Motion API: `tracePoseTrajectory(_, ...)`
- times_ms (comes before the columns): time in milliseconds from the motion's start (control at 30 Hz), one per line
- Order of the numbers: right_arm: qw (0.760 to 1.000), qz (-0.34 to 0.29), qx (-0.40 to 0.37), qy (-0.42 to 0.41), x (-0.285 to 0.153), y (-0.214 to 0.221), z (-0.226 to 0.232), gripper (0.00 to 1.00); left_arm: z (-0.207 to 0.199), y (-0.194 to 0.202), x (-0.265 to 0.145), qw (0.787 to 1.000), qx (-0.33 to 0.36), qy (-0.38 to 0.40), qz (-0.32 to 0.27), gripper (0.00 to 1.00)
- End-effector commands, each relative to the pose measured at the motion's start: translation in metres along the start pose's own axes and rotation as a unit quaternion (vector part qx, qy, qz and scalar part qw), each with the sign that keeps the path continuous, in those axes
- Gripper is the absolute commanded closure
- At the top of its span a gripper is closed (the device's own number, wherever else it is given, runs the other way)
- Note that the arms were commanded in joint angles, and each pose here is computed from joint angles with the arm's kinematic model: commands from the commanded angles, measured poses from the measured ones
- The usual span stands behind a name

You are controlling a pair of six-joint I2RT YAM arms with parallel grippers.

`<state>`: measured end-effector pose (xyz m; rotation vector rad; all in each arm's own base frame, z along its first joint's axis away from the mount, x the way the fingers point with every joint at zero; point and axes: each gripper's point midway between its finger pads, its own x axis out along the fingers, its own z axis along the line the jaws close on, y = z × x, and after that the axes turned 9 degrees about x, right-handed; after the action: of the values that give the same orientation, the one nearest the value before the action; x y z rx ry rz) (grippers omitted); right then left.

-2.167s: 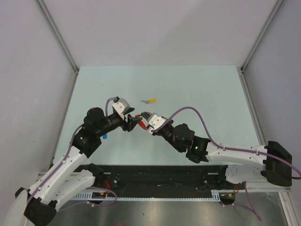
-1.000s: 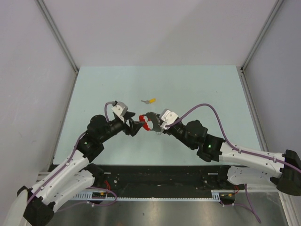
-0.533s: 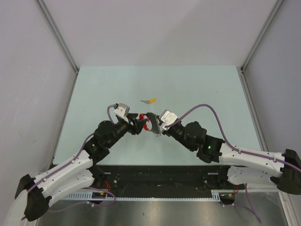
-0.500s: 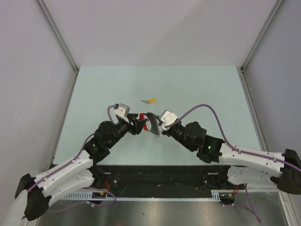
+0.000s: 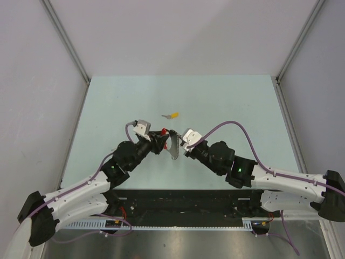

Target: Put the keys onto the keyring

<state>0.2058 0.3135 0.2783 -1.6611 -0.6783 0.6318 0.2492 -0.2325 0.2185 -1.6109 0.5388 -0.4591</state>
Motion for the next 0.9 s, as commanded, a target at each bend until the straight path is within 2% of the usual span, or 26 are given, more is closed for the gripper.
tracePoseTrajectory(0,1.000,-0.024,0.016,0.002,-0.007,-0.020,-0.003,1.00,0.001,-0.024,0.005,0.999,-0.011,-0.012,-0.033,0.76)
tracePoseTrajectory(67,1.000,-0.022,0.012,-0.002,-0.008,-0.018,-0.001,1.00,0.000,-0.024,0.005,1.000,-0.007,-0.011,-0.026,0.86)
tracePoseTrajectory(100,1.000,-0.018,0.007,-0.003,-0.009,-0.017,-0.001,1.00,0.001,-0.024,0.004,1.000,-0.004,-0.013,-0.024,0.98)
tracePoseTrajectory(133,1.000,-0.016,0.005,-0.001,-0.010,-0.016,-0.003,1.00,0.002,-0.030,0.004,1.000,-0.002,-0.015,-0.025,1.00)
tracePoseTrajectory(333,0.999,0.005,-0.034,-0.001,-0.013,-0.007,-0.006,1.00,0.003,-0.034,-0.001,0.999,0.026,-0.016,0.029,1.00)
tracePoseTrajectory(500,0.998,-0.010,-0.060,-0.011,-0.017,-0.016,-0.007,1.00,-0.001,-0.015,-0.007,0.994,0.035,0.008,0.102,1.00)
tracePoseTrajectory(700,0.995,-0.049,-0.075,-0.050,-0.024,-0.036,0.002,1.00,-0.005,-0.010,-0.013,0.989,0.029,0.039,0.141,1.00)
tracePoseTrajectory(867,0.991,-0.082,-0.067,-0.077,-0.030,-0.053,0.005,1.00,-0.008,-0.021,-0.019,0.986,-0.001,0.085,0.143,1.00)
